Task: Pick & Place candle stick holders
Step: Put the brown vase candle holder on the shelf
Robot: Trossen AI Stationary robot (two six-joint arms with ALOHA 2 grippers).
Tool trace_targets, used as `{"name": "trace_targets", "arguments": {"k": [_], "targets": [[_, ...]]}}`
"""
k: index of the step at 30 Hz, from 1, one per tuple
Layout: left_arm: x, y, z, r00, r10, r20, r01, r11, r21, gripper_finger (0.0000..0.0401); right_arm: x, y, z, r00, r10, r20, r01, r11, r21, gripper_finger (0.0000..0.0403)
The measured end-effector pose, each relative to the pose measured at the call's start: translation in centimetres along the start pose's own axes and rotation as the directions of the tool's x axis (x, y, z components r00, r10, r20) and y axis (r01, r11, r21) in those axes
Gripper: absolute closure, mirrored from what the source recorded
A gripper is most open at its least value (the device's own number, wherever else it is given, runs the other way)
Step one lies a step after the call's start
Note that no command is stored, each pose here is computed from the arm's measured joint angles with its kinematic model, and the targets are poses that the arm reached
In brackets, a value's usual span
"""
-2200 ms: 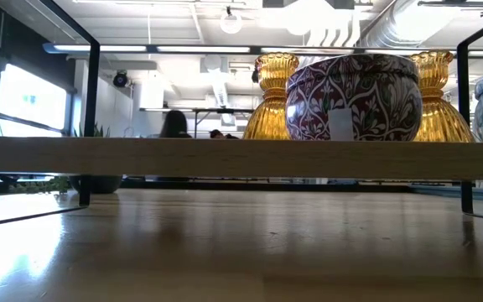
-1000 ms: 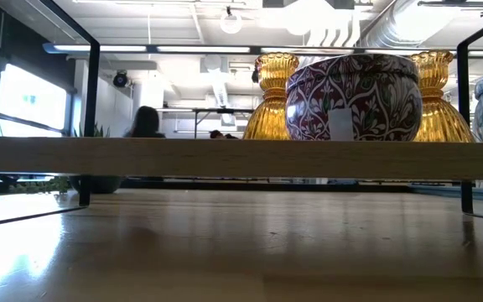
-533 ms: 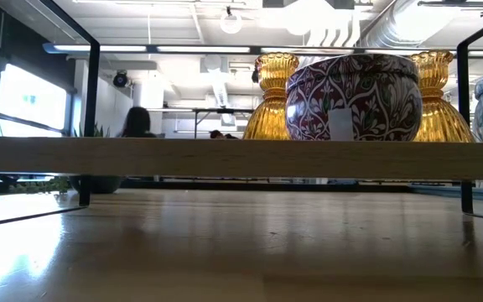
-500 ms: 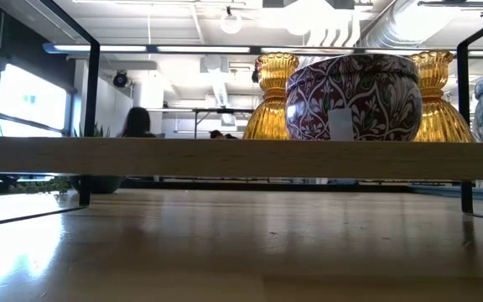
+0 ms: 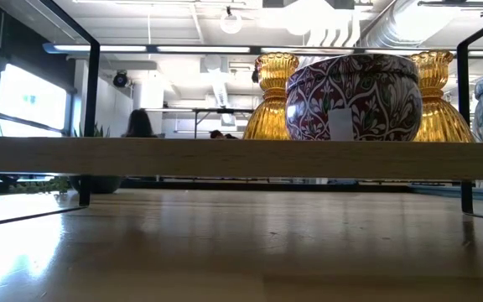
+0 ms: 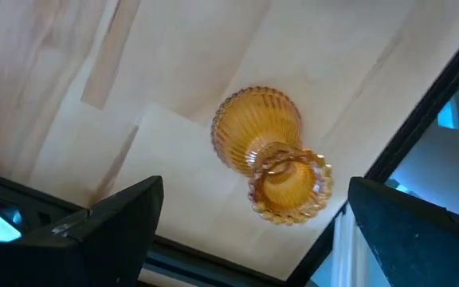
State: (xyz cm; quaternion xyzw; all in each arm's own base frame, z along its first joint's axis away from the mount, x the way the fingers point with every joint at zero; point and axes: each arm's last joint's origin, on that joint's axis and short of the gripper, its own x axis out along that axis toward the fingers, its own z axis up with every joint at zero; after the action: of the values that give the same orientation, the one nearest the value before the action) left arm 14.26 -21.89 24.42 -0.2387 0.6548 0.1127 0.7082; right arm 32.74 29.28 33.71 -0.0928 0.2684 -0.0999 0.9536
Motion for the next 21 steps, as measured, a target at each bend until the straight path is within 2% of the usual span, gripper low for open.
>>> {"name": "trace_targets", "arguments": {"k": [10,21], "targets": [[2.4,0.3,-0.2,0.998,-0.059,-0.034,0.058,0.998,-0.026,0.0011,0.0,0.1,0.1,1.000,0.008,0.008,-0.008,1.000,0.014,0.0043],[4.4,1.8,-0.3,0.999,-0.004,-0.051,0.002,0.999,-0.044,0.0011,0.0,0.1,0.2,1.000,0.008,0.013,-0.008,1.000,0.020,0.0043]]}}
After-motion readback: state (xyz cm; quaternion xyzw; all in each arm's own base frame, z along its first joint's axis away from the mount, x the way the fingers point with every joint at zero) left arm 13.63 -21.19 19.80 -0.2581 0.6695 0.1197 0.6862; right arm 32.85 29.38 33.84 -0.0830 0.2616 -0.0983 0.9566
